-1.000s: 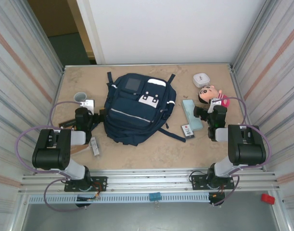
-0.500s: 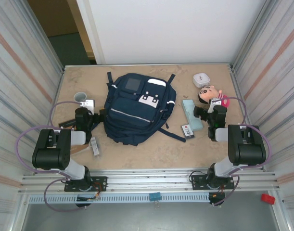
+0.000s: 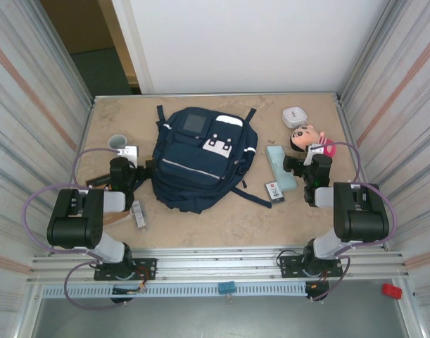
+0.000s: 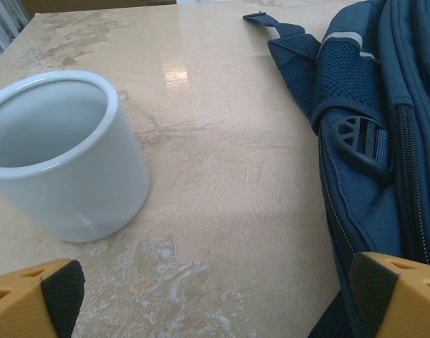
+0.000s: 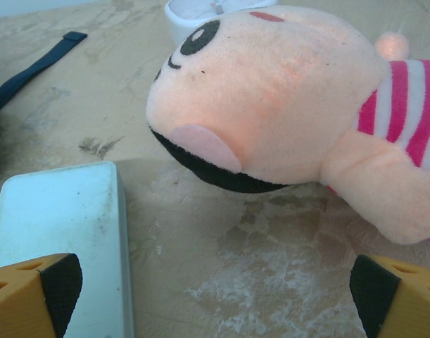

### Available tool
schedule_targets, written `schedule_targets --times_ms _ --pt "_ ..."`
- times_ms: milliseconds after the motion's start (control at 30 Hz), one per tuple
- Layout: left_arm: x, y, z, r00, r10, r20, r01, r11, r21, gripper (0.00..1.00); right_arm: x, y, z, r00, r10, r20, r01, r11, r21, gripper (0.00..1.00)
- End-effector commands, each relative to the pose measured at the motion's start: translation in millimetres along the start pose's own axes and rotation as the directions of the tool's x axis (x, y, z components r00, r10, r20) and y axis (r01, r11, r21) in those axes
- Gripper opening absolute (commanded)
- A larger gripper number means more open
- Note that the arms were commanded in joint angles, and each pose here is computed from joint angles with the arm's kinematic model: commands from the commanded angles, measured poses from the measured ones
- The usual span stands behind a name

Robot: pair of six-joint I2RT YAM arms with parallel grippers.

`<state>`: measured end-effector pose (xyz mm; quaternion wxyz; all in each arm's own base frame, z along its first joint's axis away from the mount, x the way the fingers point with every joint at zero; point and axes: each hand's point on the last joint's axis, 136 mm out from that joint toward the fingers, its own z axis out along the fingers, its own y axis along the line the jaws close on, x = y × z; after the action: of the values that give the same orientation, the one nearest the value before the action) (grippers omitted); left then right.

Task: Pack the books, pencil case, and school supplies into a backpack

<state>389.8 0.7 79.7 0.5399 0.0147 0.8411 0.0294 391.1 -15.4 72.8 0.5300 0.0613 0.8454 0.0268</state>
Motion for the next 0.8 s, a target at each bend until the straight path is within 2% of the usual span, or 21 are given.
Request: schedule_targets --times_ms 0,133,267,333,433,533,600,667,767 --pt "-13 1 -1 0.999 -0.007 0.042 0.008 1.000 -0.016 0.99 -10 1 0 0.999 -0.024 0.028 0.024 1.000 0.000 0.99" --pt "-13 1 -2 0.999 -0.007 0.046 0.008 1.000 -0.016 0.97 -23 2 -1 0.999 -0.018 -0.040 0.018 1.000 0.006 0.99" --pt "-20 -5 -2 0.999 0.025 0.036 -0.025 1.000 -0.006 0.91 -68 11 -17 0.995 0.019 -0.100 -0.020 1.000 -0.011 0.99" --pt "-33 -8 -6 0.998 0.067 0.009 -0.067 0.997 -0.035 0.89 -89 25 -38 0.982 0.055 -0.178 -0.065 0.997 -0.051 0.99" --pt "-70 -19 -21 0.995 0.097 0.007 -0.097 0.995 -0.015 0.88 -121 35 -70 0.947 0.184 -0.265 -0.196 0.980 -0.022 0.99" --pt "-108 -30 -40 1.000 -0.026 -0.012 0.027 0.998 0.062 0.85 -127 41 -90 0.881 0.334 -0.336 -0.343 0.939 0.032 0.99" --pt "-122 -38 -48 0.987 -0.147 -0.071 0.155 0.982 0.109 0.82 -122 58 -96 0.835 0.387 -0.392 -0.429 0.903 -0.023 0.99" --pt "-120 -51 -52 0.950 -0.247 -0.189 0.276 0.950 0.146 0.80 -112 84 -101 0.802 0.384 -0.458 -0.479 0.871 -0.110 0.99" --pt "-97 -71 -58 0.852 -0.329 -0.406 0.420 0.894 0.156 0.75 -82 126 -105 0.755 0.395 -0.523 -0.527 0.841 -0.126 0.99"
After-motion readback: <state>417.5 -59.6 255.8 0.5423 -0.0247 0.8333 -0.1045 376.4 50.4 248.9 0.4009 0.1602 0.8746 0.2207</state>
